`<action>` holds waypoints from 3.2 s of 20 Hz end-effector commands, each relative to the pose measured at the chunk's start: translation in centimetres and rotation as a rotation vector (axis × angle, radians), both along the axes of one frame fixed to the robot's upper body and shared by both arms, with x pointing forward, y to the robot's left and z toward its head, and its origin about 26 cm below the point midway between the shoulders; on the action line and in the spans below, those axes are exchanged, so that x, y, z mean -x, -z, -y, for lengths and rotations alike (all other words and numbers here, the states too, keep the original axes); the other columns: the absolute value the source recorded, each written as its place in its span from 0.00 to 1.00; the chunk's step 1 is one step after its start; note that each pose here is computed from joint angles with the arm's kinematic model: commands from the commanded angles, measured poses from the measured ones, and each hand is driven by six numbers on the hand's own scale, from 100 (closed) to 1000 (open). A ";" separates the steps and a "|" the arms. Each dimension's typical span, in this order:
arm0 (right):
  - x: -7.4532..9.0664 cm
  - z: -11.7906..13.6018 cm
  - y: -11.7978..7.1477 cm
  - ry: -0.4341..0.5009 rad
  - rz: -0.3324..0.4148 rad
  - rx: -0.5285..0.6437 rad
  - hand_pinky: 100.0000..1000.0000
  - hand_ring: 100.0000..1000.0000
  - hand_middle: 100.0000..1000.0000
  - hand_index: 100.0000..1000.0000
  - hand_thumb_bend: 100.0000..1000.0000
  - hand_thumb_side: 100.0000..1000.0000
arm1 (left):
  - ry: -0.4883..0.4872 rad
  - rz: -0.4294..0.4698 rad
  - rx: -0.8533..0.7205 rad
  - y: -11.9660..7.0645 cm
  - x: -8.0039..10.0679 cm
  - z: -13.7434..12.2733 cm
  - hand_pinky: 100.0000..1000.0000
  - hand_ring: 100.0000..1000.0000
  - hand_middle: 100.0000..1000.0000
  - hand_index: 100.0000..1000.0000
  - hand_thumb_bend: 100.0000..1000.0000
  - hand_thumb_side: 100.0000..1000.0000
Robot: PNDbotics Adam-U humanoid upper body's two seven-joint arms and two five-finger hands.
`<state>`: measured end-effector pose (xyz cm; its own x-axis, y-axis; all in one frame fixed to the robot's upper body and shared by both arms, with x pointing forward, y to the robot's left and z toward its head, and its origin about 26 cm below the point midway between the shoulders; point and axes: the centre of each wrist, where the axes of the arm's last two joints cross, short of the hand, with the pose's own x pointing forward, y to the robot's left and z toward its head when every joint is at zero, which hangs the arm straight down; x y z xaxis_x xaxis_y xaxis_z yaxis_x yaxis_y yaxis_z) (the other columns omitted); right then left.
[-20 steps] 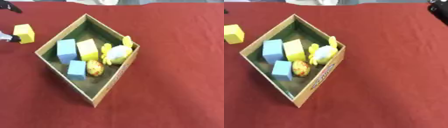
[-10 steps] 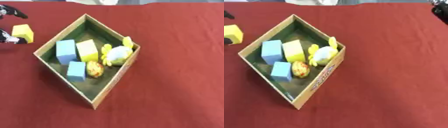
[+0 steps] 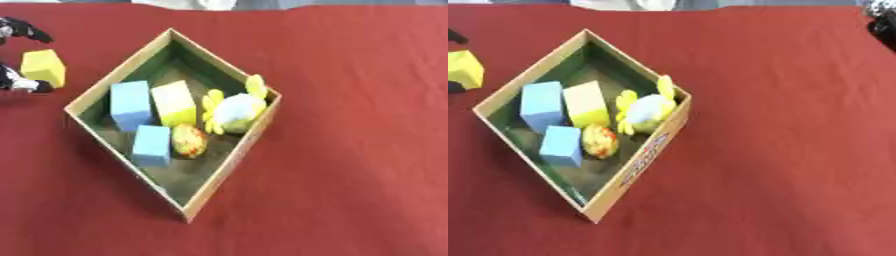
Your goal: Pick up objects on the table and place them in the box.
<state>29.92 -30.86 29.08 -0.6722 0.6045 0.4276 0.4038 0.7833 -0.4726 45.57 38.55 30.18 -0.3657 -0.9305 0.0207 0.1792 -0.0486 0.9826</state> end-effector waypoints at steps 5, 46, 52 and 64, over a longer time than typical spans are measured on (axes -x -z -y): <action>0.4 0.1 -1.1 0.000 0.038 0.004 0.86 0.79 0.59 0.80 0.00 0.48 | -0.056 0.039 0.019 -1.2 0.3 -1.2 0.97 0.93 0.83 0.91 0.37 0.32; 0.3 -0.2 -0.4 -0.013 0.004 -0.008 0.86 0.79 0.59 0.80 0.00 0.49 | 0.537 0.252 -0.025 -5.1 4.3 15.0 0.76 0.64 0.48 0.78 0.00 0.00; 0.3 -0.3 -0.5 -0.023 0.007 -0.008 0.86 0.79 0.59 0.80 0.00 0.49 | 0.707 0.240 -0.067 -4.3 6.8 19.0 0.76 0.64 0.48 0.78 0.00 0.00; 0.2 -0.6 -0.4 -0.039 0.001 -0.018 0.86 0.79 0.59 0.80 0.00 0.49 | 0.757 0.121 -0.126 -1.3 9.8 23.8 0.76 0.65 0.51 0.79 0.03 0.00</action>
<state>30.12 -30.29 28.59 -0.6787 0.5686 0.4649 0.3668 0.8108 -0.4561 36.10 14.97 30.89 -0.9007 -0.4163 -0.1242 -0.0326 -0.2204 0.9749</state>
